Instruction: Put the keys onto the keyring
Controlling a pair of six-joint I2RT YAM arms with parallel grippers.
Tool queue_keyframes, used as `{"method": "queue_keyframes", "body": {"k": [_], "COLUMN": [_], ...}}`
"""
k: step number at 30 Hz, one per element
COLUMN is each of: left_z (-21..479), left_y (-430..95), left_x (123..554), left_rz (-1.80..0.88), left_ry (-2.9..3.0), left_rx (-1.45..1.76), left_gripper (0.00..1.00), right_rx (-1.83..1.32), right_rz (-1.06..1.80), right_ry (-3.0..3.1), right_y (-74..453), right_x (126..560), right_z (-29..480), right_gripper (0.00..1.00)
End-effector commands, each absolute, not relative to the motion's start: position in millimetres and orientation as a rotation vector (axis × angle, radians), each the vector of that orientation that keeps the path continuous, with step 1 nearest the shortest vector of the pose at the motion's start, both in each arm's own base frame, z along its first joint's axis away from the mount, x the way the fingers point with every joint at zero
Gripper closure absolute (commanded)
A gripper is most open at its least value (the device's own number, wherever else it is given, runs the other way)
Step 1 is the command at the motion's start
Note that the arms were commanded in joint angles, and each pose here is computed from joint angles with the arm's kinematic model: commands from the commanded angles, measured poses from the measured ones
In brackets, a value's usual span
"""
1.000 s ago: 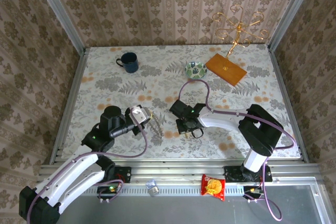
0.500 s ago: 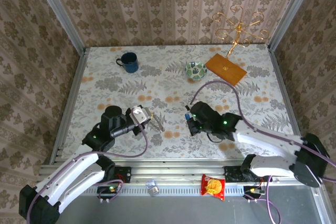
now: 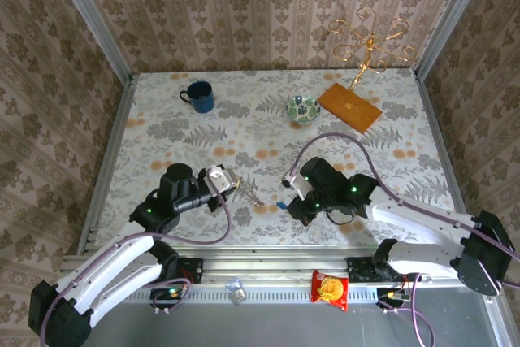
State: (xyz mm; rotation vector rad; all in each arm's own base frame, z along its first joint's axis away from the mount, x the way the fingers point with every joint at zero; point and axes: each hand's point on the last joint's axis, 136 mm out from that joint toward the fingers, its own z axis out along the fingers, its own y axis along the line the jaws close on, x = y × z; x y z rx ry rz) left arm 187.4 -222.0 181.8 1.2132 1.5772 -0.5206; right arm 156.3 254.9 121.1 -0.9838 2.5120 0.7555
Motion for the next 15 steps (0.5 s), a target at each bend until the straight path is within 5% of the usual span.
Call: {"method": "queue_keyframes", "body": {"k": [1,15], "left_z": [209,208], "left_y": [-229,-228], "left_x": [187,183], "left_rz": [-0.527,-0.523], "left_ry": [1.475,1.476], "left_rx": [1.216,1.230], "left_gripper": [1.00,1.00], "right_rx": [-0.975,-0.856], "right_rz": [0.888,0.585], "right_ry": [2.697,2.950], "right_y": [251,235], "right_x": [135,184], "right_z": [116,67], "right_gripper": [1.00,1.00]}}
